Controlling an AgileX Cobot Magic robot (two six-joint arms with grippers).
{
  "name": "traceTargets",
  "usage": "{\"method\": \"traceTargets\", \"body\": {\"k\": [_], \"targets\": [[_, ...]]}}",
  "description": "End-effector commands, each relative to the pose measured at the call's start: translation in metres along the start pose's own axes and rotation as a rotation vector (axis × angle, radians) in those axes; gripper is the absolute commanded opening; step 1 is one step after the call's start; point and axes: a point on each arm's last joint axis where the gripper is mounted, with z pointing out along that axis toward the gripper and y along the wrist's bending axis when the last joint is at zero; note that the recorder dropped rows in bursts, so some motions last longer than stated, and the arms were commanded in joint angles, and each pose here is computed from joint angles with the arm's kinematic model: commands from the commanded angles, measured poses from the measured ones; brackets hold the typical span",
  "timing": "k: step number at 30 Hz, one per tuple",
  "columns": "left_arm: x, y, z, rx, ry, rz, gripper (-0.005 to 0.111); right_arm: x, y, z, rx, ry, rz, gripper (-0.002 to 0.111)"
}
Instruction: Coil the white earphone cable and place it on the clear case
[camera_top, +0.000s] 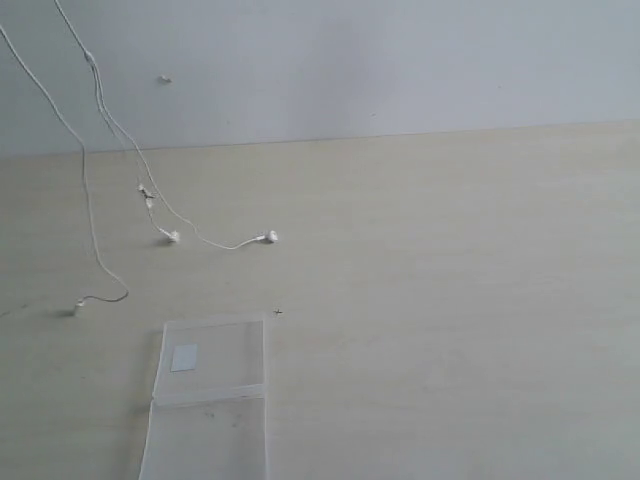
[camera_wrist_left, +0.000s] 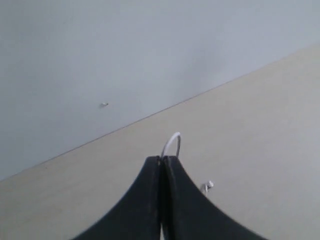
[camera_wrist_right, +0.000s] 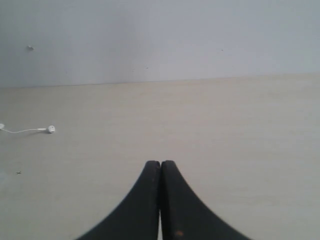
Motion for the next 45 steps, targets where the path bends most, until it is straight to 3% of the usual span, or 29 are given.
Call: {"method": "traceTargets", "body": {"k": [1, 11, 29, 45], "targets": [[-0.001, -0.007, -0.028, 0.003, -0.063, 0.022, 0.0, 0.0, 0.0, 0.0, 0.003, -0.012, -0.006, 0.0], [0.003, -0.022, -0.088, -0.017, -0.176, 0.098, 0.0, 0.0, 0.0, 0.0, 0.003, -0.012, -0.006, 0.0], [-0.012, -0.042, -0.144, 0.045, -0.388, 0.138, 0.0, 0.0, 0.0, 0.0, 0.003, -0.012, -0.006, 0.0], [-0.015, -0.05, -0.153, 0.119, -0.438, 0.133, 0.0, 0.0, 0.0, 0.0, 0.003, -0.013, -0.009, 0.0]]}}
